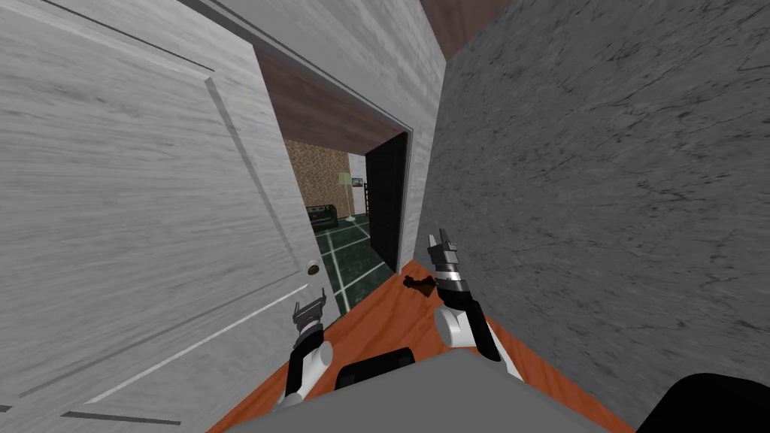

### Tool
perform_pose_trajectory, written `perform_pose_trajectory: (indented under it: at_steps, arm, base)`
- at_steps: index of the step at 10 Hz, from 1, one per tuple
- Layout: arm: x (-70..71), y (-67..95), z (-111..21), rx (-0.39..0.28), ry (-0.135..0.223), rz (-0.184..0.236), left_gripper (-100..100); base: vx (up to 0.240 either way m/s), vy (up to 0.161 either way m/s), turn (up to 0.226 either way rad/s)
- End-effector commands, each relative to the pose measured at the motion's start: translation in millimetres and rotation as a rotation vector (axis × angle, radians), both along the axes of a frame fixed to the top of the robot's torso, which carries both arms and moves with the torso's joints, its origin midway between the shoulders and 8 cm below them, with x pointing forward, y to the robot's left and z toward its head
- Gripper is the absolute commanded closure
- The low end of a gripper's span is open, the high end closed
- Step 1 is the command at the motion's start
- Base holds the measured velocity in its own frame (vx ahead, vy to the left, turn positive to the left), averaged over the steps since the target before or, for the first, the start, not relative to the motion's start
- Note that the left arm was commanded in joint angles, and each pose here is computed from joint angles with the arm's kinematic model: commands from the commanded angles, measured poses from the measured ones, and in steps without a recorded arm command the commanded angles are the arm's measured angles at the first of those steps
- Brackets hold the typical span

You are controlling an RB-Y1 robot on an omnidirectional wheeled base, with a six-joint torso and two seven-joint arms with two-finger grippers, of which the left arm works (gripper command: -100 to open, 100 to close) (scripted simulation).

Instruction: Push the door open

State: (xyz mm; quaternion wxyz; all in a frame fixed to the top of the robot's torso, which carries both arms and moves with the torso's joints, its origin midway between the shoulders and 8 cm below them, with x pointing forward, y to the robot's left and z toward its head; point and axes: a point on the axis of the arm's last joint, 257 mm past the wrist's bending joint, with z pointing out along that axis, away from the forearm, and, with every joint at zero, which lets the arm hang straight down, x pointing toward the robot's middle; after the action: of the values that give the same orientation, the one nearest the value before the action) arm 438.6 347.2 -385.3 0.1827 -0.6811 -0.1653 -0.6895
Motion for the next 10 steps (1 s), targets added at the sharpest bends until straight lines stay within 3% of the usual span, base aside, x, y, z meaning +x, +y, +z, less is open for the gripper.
perform_pose_trajectory:
  at_steps: [1,5,10]
  arm:
    - [0.0,0.0,0.0,0.000,0.000,0.000,-100]
    - [-4.1,19.4,0.6,0.019,0.000,0.013,-100]
    - [-8.9,23.2,-3.8,0.005,0.003,0.026,-100]
  base:
    - [0.031,0.027,-0.019]
    - [0.178,0.080,-0.027]
    - [0.182,0.092,-0.026]
